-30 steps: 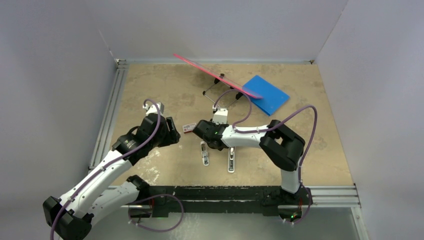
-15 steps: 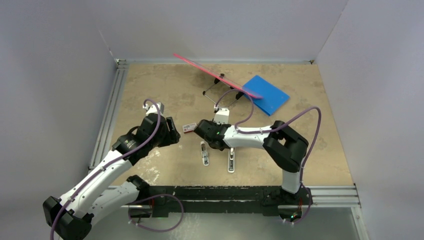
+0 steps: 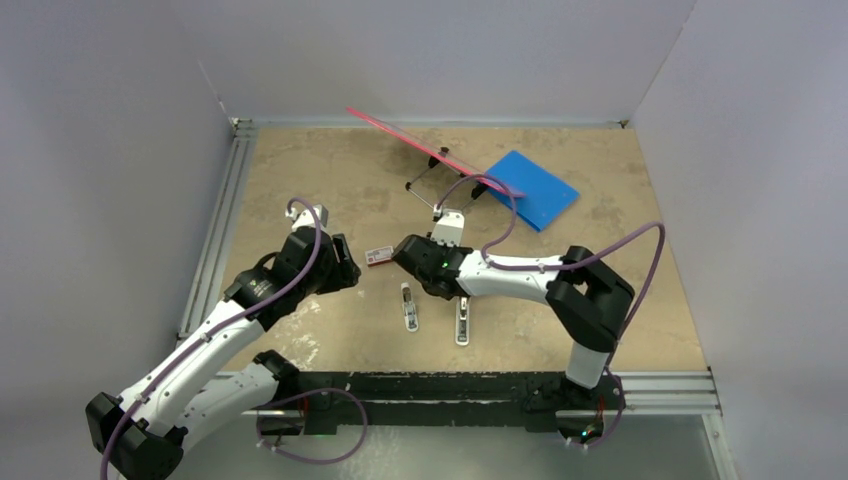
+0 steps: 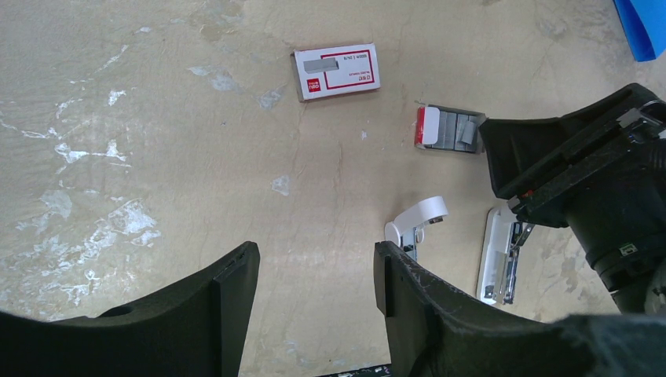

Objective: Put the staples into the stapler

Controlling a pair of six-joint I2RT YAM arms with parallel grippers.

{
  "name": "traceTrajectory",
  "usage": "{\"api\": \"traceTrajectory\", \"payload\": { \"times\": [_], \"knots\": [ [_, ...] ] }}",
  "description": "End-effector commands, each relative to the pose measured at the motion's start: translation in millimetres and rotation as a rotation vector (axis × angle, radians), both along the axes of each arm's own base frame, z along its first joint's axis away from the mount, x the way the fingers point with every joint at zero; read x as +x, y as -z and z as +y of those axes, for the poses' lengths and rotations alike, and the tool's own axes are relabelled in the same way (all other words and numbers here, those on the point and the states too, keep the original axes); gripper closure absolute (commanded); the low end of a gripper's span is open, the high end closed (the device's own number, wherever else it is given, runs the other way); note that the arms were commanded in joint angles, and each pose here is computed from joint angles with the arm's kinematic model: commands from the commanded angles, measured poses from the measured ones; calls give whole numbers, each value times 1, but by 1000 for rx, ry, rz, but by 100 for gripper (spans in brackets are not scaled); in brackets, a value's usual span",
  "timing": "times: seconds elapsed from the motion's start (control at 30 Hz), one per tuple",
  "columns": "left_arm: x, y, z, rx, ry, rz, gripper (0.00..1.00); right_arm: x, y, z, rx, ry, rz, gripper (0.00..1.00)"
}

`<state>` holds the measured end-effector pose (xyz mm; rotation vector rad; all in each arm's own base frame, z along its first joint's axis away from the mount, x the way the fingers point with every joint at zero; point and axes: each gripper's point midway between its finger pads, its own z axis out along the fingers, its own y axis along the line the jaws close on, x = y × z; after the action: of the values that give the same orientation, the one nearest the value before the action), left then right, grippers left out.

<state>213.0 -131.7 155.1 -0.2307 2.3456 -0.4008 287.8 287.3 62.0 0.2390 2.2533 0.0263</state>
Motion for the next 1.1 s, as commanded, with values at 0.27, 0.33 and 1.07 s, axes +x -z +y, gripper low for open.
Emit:
{"api": "traceTrajectory", "payload": {
  "times": [0.27, 0.33, 1.07],
  "knots": [
    [6, -6, -3, -14, 2, -33, 45, 0, 22, 2, -18, 9, 30, 74],
    [6, -6, -3, -14, 3, -33, 45, 0, 25, 1, -23, 12, 33, 76],
    [5, -6, -2, -13, 3, -31, 45, -3, 34, -2, -15, 37, 48, 85]
  ]
}}
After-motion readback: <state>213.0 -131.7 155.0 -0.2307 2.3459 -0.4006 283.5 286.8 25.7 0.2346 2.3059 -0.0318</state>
